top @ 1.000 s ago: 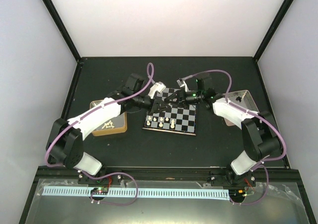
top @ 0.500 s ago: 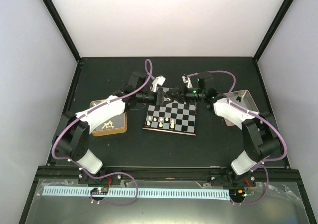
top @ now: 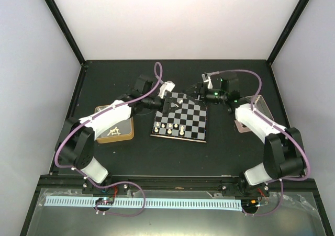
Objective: Set up the chess pieces on the board
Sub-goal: Place the chess piece on the chessboard, then pick up the chess piece from the storage box, then place the chess piece on the chessboard.
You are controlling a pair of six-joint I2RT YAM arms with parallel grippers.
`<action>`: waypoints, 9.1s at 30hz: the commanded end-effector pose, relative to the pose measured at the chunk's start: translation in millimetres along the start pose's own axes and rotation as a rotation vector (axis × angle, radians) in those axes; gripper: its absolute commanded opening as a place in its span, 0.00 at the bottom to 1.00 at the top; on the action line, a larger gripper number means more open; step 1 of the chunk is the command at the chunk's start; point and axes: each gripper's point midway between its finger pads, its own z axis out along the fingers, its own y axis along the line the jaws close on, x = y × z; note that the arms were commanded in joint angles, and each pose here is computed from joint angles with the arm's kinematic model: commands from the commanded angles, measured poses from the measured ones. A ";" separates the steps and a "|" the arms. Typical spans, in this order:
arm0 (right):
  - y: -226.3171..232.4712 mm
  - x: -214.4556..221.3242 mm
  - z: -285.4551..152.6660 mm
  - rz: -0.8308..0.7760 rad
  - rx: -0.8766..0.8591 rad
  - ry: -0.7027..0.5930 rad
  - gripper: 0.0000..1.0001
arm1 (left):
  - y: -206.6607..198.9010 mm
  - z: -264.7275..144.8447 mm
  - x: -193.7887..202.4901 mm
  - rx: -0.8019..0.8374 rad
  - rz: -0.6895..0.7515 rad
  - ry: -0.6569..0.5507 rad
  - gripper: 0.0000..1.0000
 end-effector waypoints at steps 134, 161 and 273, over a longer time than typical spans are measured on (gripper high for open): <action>-89.9 112.9 55.8 -0.779 0.889 0.126 0.35 | 98.7 -221.3 63.1 -0.940 -0.346 -0.520 0.81; -71.7 17.0 5.6 -0.575 0.802 -0.142 0.39 | 266.5 -274.0 126.4 -1.420 -0.933 -0.175 0.54; 100.7 52.0 144.0 -0.886 0.181 -0.211 0.02 | 5.1 -159.9 -26.2 0.214 -1.185 -0.473 0.10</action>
